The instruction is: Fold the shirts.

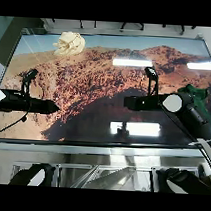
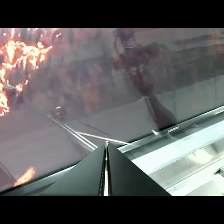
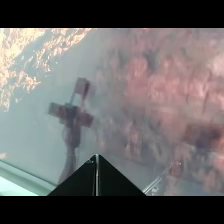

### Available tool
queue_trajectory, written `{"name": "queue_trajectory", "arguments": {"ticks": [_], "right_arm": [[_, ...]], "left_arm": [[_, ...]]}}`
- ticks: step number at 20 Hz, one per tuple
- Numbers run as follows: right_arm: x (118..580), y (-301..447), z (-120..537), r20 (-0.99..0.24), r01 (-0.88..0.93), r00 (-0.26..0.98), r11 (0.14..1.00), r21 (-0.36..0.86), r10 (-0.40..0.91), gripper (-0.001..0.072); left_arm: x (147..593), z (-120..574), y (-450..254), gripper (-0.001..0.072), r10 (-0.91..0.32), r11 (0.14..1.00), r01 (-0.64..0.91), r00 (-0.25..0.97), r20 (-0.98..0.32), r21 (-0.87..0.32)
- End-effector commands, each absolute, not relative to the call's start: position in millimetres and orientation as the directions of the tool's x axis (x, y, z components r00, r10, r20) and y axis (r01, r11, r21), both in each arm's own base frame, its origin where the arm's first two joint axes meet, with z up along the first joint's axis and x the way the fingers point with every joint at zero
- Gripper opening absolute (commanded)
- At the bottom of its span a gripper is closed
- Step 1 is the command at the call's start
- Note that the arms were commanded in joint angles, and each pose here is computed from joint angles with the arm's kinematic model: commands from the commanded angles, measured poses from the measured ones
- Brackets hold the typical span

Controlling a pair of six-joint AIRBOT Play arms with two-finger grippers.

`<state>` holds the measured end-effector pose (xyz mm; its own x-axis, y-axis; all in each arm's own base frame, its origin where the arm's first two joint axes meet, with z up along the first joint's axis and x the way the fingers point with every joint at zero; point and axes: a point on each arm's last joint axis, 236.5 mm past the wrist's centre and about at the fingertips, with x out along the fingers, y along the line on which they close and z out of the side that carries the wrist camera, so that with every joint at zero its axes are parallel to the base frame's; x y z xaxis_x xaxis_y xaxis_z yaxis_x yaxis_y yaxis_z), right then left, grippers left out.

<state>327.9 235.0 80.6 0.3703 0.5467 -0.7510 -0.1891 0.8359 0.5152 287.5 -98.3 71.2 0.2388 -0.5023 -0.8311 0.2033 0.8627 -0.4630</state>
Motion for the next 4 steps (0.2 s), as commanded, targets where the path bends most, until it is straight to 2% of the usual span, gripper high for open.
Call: {"name": "queue_trajectory", "arguments": {"ticks": [1,4], "right_arm": [[327.2,237.0,79.2,-0.752,-0.191,0.366,0.835,0.516,0.548,0.0026],[327.2,237.0,79.2,-0.752,-0.191,0.366,0.835,0.516,0.548,0.0026]], "left_arm": [[285.4,70.8,-97.8,0.001,-0.495,0.866,0.207,0.239,-0.835,-0.455],[284.5,70.7,-98.1,0.001,-0.496,0.866,0.207,0.236,-0.836,-0.456]]}}
